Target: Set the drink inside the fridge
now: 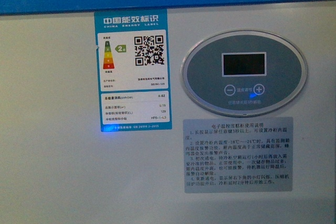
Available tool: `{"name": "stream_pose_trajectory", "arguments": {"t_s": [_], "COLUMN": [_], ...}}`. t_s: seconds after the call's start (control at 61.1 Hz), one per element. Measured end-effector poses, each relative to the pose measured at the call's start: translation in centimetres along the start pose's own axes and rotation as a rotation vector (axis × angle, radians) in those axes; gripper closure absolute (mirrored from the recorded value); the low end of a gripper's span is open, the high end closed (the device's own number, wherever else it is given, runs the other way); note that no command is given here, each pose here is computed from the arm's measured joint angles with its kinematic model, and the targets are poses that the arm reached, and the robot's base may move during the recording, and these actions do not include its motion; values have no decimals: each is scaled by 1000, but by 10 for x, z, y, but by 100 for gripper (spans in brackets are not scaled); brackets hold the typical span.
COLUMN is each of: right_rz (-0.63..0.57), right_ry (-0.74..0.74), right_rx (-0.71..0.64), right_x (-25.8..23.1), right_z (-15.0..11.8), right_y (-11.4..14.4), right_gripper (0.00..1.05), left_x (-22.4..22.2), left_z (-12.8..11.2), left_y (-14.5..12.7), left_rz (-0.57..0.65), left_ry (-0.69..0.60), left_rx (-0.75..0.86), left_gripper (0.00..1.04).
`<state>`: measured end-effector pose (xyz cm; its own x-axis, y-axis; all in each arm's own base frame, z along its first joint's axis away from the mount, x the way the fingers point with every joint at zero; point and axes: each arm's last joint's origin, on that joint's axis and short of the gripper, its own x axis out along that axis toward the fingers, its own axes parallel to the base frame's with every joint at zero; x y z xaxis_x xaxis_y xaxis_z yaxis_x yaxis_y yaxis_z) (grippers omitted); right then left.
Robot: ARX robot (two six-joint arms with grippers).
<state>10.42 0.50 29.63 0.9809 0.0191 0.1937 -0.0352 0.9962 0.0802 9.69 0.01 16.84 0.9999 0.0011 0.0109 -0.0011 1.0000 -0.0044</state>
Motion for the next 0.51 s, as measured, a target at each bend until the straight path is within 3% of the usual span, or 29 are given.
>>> {"name": "stream_pose_trajectory", "arguments": {"t_s": [0.508], "right_rz": [-2], "right_ry": [-7], "right_rx": [-5], "right_x": [-1], "right_z": [0], "right_y": [0], "right_gripper": [63], "left_x": [0], "left_z": [0], "left_y": [0], "left_rz": [0], "left_ry": [0], "left_rx": [0], "left_gripper": [8]}}
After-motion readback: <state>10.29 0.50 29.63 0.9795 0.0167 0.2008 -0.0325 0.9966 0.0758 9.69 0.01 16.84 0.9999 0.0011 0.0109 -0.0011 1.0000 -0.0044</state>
